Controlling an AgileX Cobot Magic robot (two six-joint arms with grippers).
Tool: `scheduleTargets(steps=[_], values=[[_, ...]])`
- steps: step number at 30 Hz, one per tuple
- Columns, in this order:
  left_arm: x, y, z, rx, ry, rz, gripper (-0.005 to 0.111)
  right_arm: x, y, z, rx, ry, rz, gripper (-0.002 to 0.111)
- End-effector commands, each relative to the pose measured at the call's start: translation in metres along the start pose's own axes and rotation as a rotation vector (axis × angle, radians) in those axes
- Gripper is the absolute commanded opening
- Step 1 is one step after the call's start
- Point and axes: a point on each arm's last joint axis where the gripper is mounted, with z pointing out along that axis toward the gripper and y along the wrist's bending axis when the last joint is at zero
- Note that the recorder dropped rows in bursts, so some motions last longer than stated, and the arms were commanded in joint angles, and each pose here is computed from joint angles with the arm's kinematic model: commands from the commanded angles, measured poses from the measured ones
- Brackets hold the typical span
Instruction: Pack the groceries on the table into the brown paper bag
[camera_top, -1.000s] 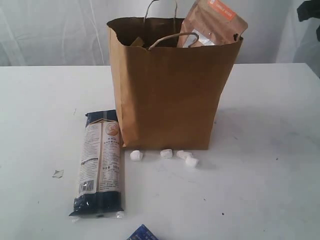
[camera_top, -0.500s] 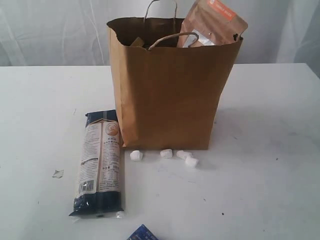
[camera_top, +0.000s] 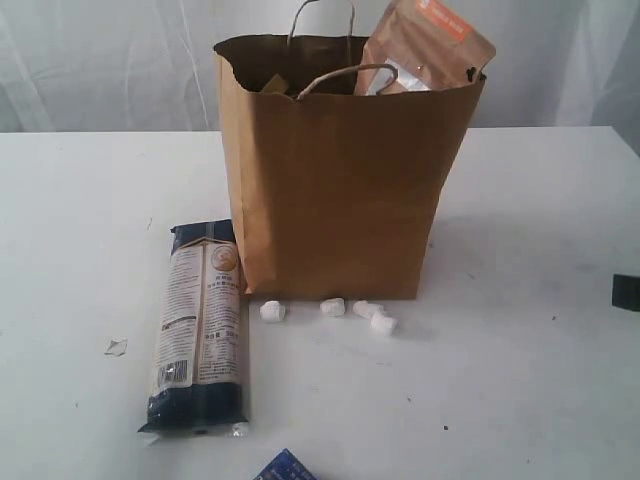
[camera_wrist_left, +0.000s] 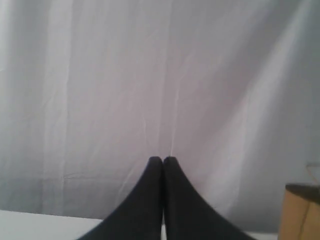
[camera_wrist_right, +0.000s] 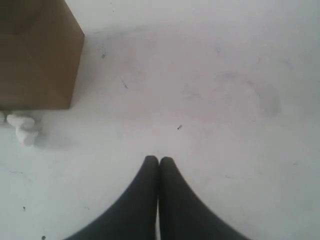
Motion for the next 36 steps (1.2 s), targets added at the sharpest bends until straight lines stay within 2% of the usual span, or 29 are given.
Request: scheduleTargets(steps=[1,4,5,6,8,9,11,12,13,14,15,16,17,18,19,20,21,22,23,24,26,27,30,33,35,36], values=[[0.031,0.000,0.045,0.096,0.364,0.254,0.000,-0.005,-0.001,0.000,0.002,-0.065,0.029,0.000],[0.058,0.007,0.058,0.110,0.613,0.309,0.000,-0.007,0.000,0.000,-0.008,-0.078,0.056,0.000],[0.063,0.006,0.061,0.108,0.650,0.223,0.000,-0.007,0.000,0.000,-0.008,-0.078,0.056,0.000],[0.075,0.001,0.063,0.145,0.711,0.059,0.000,-0.005,0.000,0.000,-0.012,-0.065,0.057,0.000],[0.083,0.000,0.066,0.141,0.754,-0.047,0.000,-0.002,0.001,0.001,-0.019,-0.032,0.059,0.000],[0.084,0.003,0.067,0.103,0.758,-0.063,0.000,-0.001,0.002,0.001,-0.023,-0.018,0.059,0.000],[0.088,0.023,0.072,-0.136,0.734,-0.092,0.000,0.002,0.003,0.000,-0.040,0.022,0.076,0.000],[0.088,0.041,0.073,-0.341,0.692,-0.064,0.000,0.005,0.005,0.000,-0.056,0.049,0.094,0.000],[0.087,0.051,0.072,-0.446,0.666,-0.028,0.000,0.006,0.005,0.000,-0.061,0.064,0.096,0.000],[0.085,0.064,0.070,-0.553,0.657,0.128,0.000,0.009,0.006,0.000,-0.068,0.095,0.095,0.000],[0.087,0.071,0.067,-0.539,0.734,0.387,0.000,0.011,0.007,0.000,-0.074,0.122,0.094,0.000],[0.094,0.077,0.059,-0.542,0.848,0.579,0.000,0.013,0.007,-0.001,-0.079,0.140,0.094,0.000],[0.107,0.083,0.046,-0.555,1.015,0.660,0.000,0.014,0.007,-0.001,-0.081,0.149,0.094,0.000],[0.123,0.084,0.034,-0.539,1.176,0.603,0.000,0.014,0.008,-0.001,-0.082,0.157,0.093,0.000],[0.139,0.075,0.024,-0.438,1.321,0.516,0.000,0.014,0.008,-0.001,-0.083,0.157,0.095,0.000],[0.150,0.060,0.015,-0.281,1.436,0.432,0.000,0.014,0.008,-0.001,-0.083,0.155,0.095,0.000],[0.156,0.038,0.009,-0.099,1.509,0.301,0.000,0.013,0.007,-0.001,-0.079,0.143,0.093,0.000],[0.156,0.025,0.007,0.067,1.532,0.307,0.000,0.012,0.007,-0.001,-0.077,0.133,0.093,0.000],[0.152,0.007,0.008,0.226,1.519,0.230,0.000,0.011,0.007,0.000,-0.075,0.125,0.094,0.000],[0.148,-0.005,0.007,0.384,1.512,0.224,0.000,0.010,0.006,0.000,-0.071,0.113,0.092,0.000],[0.132,-0.028,0.010,0.616,1.450,0.092,0.000,0.008,0.006,0.000,-0.066,0.090,0.093,0.000],[0.126,-0.036,0.013,0.671,1.415,0.031,0.000,0.008,0.006,0.000,-0.064,0.080,0.093,0.000],[0.105,-0.054,0.030,0.753,1.253,-0.147,0.000,0.006,0.005,0.000,-0.059,0.060,0.094,0.000],[0.089,-0.063,0.044,0.865,1.052,-0.119,0.006,0.005,0.005,0.000,-0.057,0.052,0.094,0.000],[0.081,-0.071,0.045,0.986,0.946,-0.114,0.020,0.005,0.005,0.000,-0.057,0.052,0.094,0.000],[0.081,-0.075,0.042,1.048,0.942,-0.120,0.027,0.005,0.005,0.000,-0.057,0.050,0.094,0.000]])
